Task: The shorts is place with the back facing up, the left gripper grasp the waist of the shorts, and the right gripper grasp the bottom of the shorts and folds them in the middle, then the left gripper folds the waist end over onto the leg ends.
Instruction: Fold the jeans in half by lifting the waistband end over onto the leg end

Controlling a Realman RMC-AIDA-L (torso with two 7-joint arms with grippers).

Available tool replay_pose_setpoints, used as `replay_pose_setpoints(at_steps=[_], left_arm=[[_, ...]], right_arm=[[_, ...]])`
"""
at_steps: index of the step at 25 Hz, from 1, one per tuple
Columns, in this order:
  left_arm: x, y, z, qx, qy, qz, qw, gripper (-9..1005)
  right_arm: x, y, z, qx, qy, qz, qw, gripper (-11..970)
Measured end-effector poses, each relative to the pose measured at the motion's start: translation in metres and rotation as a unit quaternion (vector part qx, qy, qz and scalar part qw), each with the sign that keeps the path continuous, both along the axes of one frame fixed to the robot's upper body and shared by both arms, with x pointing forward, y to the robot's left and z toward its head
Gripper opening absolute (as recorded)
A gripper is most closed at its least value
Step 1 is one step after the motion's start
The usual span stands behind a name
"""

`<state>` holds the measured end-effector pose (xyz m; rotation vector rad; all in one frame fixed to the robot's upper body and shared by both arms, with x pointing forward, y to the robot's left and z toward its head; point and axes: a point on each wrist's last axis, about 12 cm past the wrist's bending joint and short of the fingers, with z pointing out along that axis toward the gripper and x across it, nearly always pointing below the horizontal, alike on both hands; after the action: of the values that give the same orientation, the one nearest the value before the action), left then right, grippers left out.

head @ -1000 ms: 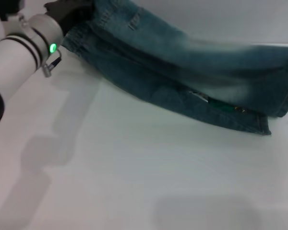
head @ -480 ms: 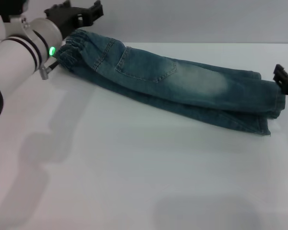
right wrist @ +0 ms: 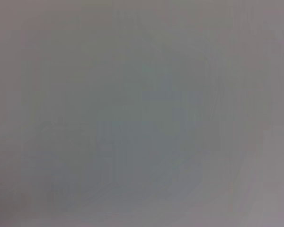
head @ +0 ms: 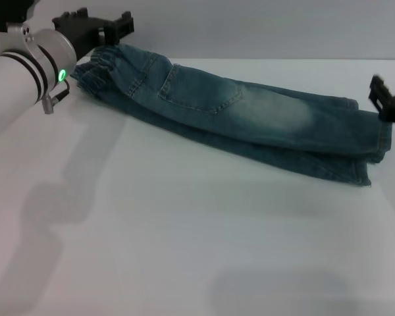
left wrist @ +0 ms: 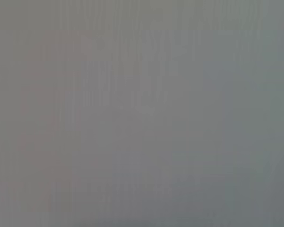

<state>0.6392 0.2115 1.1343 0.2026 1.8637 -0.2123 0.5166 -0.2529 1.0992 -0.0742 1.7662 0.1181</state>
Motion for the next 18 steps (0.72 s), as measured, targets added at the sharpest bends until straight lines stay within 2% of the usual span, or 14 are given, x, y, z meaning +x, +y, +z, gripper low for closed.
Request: replay_pose_setpoints(at_steps=[1,4,8,10,14,18], left_arm=[[-0.001,0.0,0.0,0.001,0.008,-0.001,1.0,850],[-0.001,0.004,-0.001,0.0,0.028,0.001,1.0,849],[-0.001,0.008,-0.001,-0.001,0.046,0.006,0.999,847],[-0.001,0.011,-0.001,0.002,0.056,0.007,0.998,847],[-0.002,0.013,-0.004,0.008,0.073,0.006,0.997,846],[-0.004,0.014,-0.005,0.009,0.078,0.006,0.997,847]], right_arm=[[0.0,0.0,0.0,0.0,0.0,0.0,1.0,492],[-0.003,0.008,0.0,-0.026,-0.066,-0.004,0.997,491],[-0.011,0.021,-0.001,-0.049,-0.167,-0.013,0.985,485],[-0.011,0.027,-0.012,-0.065,-0.198,-0.003,0.978,479],[-0.006,0.033,-0.025,-0.08,-0.206,0.01,0.975,467],[0.001,0.036,-0.035,-0.069,-0.206,0.002,0.976,456]])
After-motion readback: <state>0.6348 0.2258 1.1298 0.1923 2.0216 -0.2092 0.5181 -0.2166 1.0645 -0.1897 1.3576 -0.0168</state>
